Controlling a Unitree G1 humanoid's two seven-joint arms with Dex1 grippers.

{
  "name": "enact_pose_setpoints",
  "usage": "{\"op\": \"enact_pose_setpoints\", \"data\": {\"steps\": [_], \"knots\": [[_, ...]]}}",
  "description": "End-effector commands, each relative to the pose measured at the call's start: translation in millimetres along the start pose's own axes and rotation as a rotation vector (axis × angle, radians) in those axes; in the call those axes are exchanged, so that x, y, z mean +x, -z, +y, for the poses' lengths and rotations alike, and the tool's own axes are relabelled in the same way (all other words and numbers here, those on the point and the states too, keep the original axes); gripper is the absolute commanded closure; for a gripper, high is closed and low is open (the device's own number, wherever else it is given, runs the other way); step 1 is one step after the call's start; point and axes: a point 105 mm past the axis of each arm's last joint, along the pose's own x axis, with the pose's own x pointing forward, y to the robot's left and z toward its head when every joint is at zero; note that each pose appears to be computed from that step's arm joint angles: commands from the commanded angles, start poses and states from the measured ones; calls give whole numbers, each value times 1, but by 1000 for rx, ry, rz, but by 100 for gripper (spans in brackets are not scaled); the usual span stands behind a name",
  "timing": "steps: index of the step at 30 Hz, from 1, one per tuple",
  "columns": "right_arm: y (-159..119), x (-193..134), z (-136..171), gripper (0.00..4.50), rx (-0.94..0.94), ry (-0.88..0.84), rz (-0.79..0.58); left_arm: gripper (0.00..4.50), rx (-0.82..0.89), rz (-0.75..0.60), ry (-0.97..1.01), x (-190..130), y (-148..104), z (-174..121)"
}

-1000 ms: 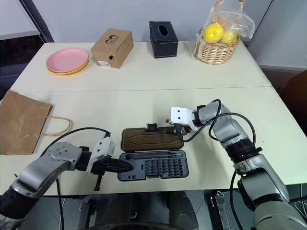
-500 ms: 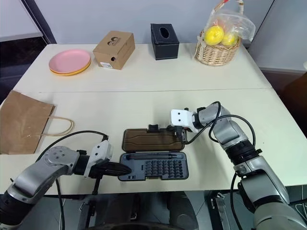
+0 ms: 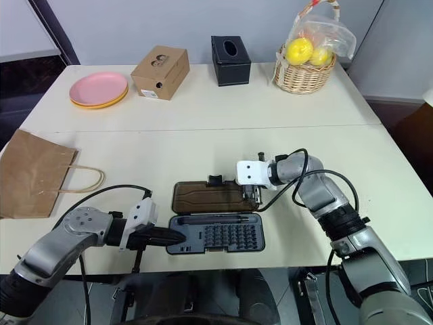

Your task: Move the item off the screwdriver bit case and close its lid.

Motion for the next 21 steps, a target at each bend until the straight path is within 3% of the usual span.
{"op": "enact_pose_setpoints", "data": {"steps": [1, 15, 21], "knots": [[-13, -23, -17, 448, -32, 157, 10, 450, -63, 67, -19, 3, 22, 1], [-53, -73, -7, 448, -209, 458, -9, 450, -77, 57, -22, 6, 24, 1], [-54, -76, 9, 448, -216, 472, -9, 450, -80, 32, -42, 5, 21, 3]]}}
